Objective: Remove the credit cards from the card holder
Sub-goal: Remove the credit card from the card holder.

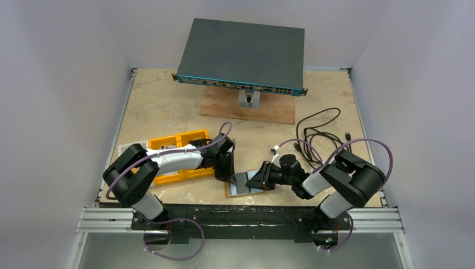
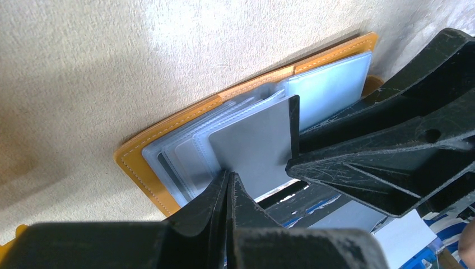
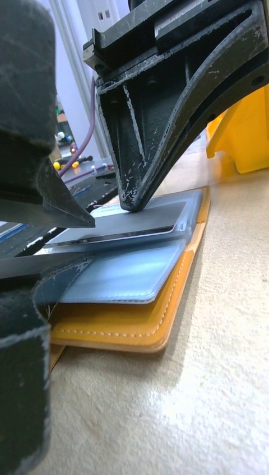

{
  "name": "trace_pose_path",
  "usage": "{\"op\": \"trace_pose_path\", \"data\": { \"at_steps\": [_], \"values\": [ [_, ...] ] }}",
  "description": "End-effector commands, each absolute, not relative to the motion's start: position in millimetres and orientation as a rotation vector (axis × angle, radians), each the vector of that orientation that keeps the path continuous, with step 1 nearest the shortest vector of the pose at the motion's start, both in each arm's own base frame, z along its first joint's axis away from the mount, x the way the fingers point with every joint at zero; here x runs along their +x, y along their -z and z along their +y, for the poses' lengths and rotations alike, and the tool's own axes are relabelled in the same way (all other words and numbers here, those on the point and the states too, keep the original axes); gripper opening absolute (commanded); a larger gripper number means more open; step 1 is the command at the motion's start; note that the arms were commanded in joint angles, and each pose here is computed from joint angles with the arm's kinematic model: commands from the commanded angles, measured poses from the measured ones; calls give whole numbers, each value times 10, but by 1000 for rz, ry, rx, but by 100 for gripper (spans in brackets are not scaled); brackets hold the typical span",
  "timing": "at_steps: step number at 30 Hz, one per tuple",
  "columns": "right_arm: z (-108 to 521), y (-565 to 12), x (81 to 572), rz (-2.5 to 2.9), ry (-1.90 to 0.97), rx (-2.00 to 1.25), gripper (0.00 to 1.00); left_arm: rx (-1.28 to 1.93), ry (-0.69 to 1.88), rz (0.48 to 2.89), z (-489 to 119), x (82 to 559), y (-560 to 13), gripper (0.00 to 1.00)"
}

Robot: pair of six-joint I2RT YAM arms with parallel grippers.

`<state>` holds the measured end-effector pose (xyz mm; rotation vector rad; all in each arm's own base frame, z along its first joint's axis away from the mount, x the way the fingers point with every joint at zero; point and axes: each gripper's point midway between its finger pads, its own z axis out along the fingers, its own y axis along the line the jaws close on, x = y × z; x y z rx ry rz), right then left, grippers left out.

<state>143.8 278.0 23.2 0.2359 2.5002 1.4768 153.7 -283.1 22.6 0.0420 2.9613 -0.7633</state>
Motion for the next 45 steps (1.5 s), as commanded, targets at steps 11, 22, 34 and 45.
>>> {"op": "trace_pose_path", "data": {
  "at_steps": [11, 22, 34, 45],
  "values": [
    [2800, -420, 1455, 2366, -1667, 318, 15, 34, 525, 3033, -2531, 1444, 75, 0],
    [2753, -392, 1502, 2373, -1613, 318, 2, 43, 513, 3040, -2519, 1444, 93, 0],
    [2575, -299, 1601, 2425, -1369, 272, 0, 40, 488, 3045, -2464, 1458, 103, 0],
    [2662, -306, 1620, 2447, -1373, 170, 36, 57, 513, 3044, -2527, 1489, 87, 0]
  ]
}}
